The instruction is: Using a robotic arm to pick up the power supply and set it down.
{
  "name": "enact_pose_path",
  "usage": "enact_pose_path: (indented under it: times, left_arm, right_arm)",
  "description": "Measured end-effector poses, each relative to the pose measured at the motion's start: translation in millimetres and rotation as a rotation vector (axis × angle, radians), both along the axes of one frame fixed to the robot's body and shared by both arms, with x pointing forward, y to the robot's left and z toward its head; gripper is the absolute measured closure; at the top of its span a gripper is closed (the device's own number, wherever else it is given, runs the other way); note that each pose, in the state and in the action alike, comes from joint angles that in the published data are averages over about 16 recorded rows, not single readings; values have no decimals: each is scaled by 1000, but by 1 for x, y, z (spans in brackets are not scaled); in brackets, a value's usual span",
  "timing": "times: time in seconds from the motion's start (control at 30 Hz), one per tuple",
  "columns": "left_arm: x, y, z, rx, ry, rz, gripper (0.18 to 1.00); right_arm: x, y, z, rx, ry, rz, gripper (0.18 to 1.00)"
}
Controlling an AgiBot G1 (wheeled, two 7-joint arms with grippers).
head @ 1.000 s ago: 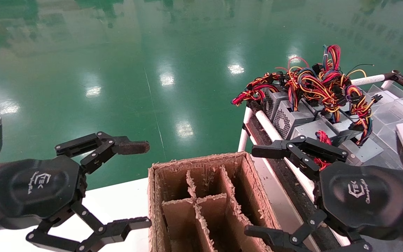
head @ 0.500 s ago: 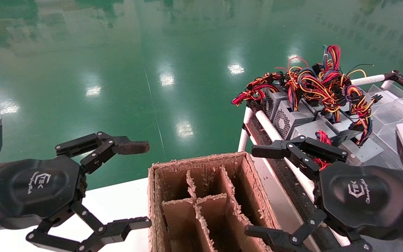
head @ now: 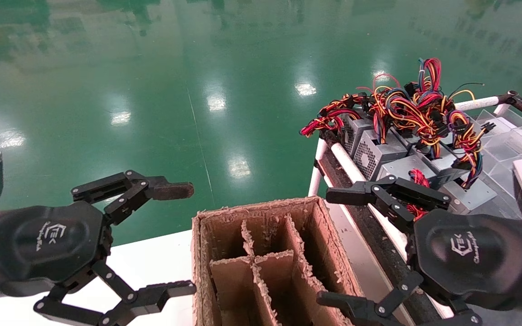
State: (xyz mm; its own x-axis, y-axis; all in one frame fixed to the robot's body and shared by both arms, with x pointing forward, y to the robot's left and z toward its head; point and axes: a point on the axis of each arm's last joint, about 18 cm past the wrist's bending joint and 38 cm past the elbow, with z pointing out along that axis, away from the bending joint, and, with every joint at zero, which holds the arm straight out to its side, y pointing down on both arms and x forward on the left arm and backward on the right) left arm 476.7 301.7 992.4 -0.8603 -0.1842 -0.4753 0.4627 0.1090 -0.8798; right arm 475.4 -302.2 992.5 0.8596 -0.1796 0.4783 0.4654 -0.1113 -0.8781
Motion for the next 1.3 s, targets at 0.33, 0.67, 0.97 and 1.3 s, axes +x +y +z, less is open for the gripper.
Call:
enact_pose_path:
  times: [0.33,0.67,0.97,1.3]
  left_arm:
    - [0,0,0,0,0,0,184]
    - [0,0,0,0,0,0,184]
    - [0,0,0,0,0,0,184]
    - [0,0,0,0,0,0,184]
  right_arm:
    - [0,0,0,0,0,0,178]
    - [0,0,0,0,0,0,178]
    - [0,0,0,0,0,0,178]
    - [0,0,0,0,0,0,178]
